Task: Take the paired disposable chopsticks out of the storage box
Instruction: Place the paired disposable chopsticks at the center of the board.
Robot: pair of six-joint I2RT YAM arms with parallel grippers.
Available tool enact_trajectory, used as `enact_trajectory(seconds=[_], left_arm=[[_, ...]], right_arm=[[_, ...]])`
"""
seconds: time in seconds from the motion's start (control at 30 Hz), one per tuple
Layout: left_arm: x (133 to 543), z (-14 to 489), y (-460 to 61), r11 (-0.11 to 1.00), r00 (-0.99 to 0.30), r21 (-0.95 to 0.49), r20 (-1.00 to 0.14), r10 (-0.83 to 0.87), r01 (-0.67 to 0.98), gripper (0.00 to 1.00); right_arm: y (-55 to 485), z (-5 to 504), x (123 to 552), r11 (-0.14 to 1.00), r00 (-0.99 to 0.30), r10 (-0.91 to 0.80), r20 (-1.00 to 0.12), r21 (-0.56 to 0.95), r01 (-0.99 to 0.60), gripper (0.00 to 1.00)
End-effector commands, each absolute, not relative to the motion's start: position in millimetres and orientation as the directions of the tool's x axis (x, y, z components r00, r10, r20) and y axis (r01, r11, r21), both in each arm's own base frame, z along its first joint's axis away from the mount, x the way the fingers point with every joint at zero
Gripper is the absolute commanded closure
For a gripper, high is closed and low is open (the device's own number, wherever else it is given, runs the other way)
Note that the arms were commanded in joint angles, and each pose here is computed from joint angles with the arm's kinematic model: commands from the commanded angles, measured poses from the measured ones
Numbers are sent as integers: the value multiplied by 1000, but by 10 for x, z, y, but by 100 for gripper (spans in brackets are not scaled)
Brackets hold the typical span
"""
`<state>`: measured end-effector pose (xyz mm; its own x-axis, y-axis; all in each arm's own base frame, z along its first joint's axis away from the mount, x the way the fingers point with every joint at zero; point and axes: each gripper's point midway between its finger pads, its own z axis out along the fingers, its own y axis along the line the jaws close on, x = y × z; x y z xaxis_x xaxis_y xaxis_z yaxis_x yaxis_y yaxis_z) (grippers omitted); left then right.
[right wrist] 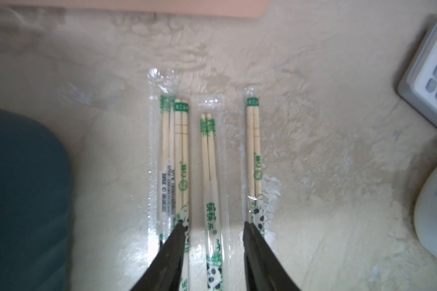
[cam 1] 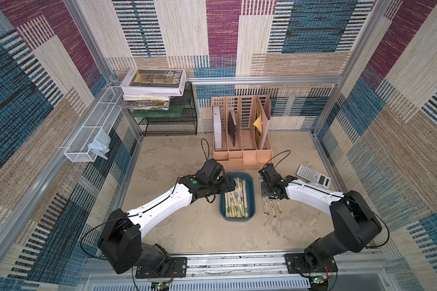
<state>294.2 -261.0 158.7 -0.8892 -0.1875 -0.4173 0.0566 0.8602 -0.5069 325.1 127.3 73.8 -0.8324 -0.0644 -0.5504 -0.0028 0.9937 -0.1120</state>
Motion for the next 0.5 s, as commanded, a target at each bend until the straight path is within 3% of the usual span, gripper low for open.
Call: enact_trajectory(seconds=[0.0,0.2,0.47], left_arm=[[2952,1581,-2518,880,-878,-473,-441,-187,50,1],[2958,1525,-2394,901,-871,-433,-450,-197,20,1],[2989,1461,-2225,916,-867,-400,-453,-207,-10,1]], right_arm=[[1389,933,3214,999,-823,-38,-567,-37,-21,58],[1816,1259,3197,988,-800,-35,-599,98,-117,58],[2395,1158,3155,969,-811,-121,-573,108,-221,59]])
